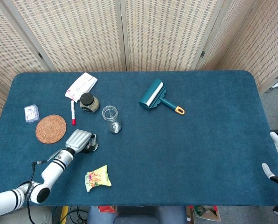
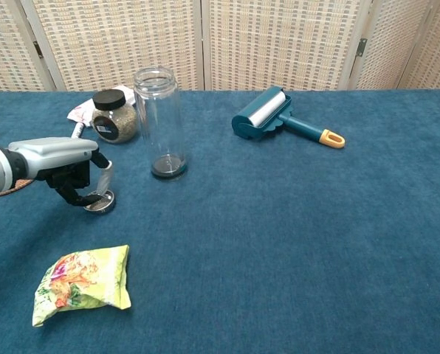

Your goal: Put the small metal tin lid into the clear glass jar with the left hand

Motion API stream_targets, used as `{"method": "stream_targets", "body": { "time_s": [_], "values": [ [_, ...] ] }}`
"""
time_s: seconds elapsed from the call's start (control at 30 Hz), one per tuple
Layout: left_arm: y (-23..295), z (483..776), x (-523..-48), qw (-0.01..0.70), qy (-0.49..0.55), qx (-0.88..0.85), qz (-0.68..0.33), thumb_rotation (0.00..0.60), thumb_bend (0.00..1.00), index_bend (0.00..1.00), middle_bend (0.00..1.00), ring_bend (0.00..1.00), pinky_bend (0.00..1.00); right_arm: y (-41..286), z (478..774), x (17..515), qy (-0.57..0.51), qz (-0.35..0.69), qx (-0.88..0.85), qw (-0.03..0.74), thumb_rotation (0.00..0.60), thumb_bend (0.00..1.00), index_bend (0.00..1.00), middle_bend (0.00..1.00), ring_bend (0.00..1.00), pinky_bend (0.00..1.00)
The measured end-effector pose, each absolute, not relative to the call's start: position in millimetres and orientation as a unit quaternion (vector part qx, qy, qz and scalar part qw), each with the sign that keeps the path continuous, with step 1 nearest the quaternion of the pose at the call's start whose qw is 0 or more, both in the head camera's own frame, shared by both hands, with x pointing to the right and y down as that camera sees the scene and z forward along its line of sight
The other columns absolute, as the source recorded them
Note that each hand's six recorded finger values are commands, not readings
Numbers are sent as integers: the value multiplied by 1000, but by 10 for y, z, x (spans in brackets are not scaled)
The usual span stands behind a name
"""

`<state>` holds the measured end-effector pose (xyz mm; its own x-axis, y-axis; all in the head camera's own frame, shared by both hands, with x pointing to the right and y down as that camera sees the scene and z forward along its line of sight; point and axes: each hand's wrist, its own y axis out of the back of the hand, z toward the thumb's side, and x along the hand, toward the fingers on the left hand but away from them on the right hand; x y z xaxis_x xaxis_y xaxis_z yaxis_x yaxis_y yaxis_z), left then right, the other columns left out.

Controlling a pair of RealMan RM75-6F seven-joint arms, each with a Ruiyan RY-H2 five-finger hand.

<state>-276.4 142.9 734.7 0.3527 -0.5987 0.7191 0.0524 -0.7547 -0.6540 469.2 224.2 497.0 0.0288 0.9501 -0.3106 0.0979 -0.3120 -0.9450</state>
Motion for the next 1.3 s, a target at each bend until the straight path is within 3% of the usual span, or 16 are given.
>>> {"method": "stream_targets", "body": {
  "time_s": [0.3, 0.7, 0.93, 1.3],
  "values": [
    [1333, 7084, -2871, 311, 205, -763, -528, 600, 439, 611, 1000, 966, 1000, 2228, 4963, 4662, -436, 539, -603, 395, 600, 290, 12, 169, 41, 52],
    [1053, 6250, -3026, 373, 238, -747, -497, 600, 438, 609, 1000, 966, 1000, 2194, 4980, 4604, -434, 531, -608, 399, 600, 290, 12, 169, 41, 52],
    [722, 5809, -2911, 409, 269, -737, -466, 600, 433, 601, 1000, 966, 1000, 2167, 4966, 4554, -433, 525, -611, 404, 600, 290, 12, 169, 41, 52],
    [340, 5638, -2530, 431, 280, -739, -436, 600, 432, 599, 1000, 966, 1000, 2167, 4943, 4520, -433, 522, -611, 408, 600, 290, 12, 169, 41, 52]
  ]
}}
